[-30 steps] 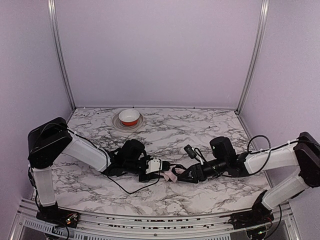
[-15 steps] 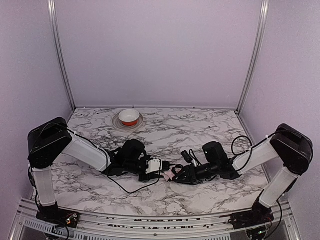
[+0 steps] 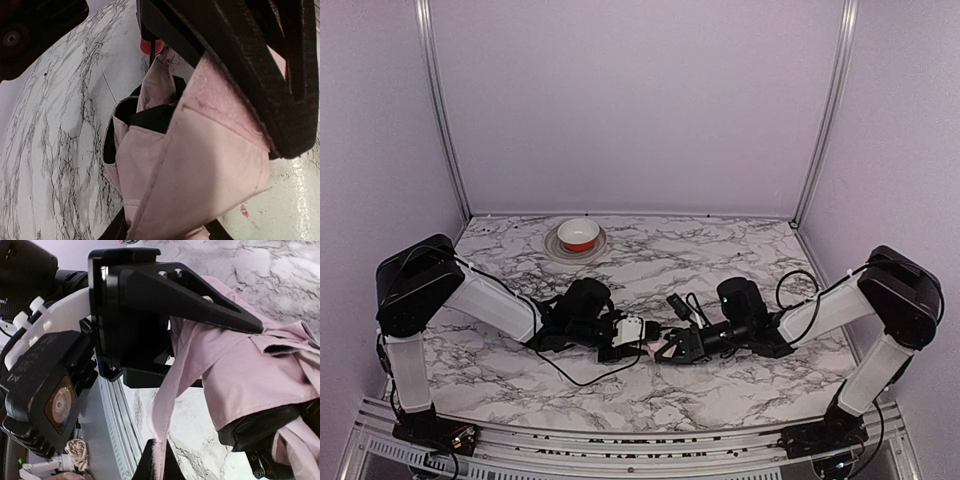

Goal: Put away the umbrella

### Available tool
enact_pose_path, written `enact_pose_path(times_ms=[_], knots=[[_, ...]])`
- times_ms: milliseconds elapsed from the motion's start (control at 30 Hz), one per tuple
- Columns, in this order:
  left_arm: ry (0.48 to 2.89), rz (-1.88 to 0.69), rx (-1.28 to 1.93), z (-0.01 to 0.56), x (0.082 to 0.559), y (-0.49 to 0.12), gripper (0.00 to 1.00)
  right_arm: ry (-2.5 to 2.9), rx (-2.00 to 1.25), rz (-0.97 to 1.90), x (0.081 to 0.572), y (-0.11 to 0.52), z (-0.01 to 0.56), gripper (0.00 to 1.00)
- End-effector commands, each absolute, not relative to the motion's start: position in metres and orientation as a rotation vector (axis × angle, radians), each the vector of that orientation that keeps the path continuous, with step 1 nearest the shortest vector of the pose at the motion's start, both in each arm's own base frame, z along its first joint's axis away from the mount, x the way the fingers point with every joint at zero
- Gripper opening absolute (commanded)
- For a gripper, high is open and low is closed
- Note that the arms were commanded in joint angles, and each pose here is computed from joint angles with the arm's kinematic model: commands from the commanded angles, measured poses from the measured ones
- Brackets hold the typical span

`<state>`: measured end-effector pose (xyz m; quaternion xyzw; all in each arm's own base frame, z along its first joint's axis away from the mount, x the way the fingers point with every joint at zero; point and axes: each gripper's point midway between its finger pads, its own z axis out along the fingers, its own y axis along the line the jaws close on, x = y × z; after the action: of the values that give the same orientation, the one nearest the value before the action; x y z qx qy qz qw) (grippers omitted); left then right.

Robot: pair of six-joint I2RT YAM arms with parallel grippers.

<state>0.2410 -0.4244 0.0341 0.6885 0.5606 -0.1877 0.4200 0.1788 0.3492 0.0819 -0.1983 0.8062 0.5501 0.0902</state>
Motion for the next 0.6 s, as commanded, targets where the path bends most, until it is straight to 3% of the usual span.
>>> enact_pose_path(times_ms=[0, 133, 367, 567], knots=[[1.612, -0.411, 1.862, -0.026, 0.228, -0.388, 0.0, 2.328, -0.65, 1.634, 0.18, 0.354, 0.099, 0.0], [1.632, -0.469, 1.845, -0.024, 0.225, -0.389, 0.0, 2.333, -0.729, 1.463, 0.186, 0.352, 0.099, 0.0], [1.695, -0.621, 1.835, -0.027, 0.218, -0.396, 0.0, 1.964, -1.275, 0.619, 0.169, 0.363, 0.109, 0.0], [1.742, -0.654, 1.799, -0.025, 0.222, -0.394, 0.0, 1.679, -1.597, 0.282, 0.144, 0.371, 0.096, 0.0]])
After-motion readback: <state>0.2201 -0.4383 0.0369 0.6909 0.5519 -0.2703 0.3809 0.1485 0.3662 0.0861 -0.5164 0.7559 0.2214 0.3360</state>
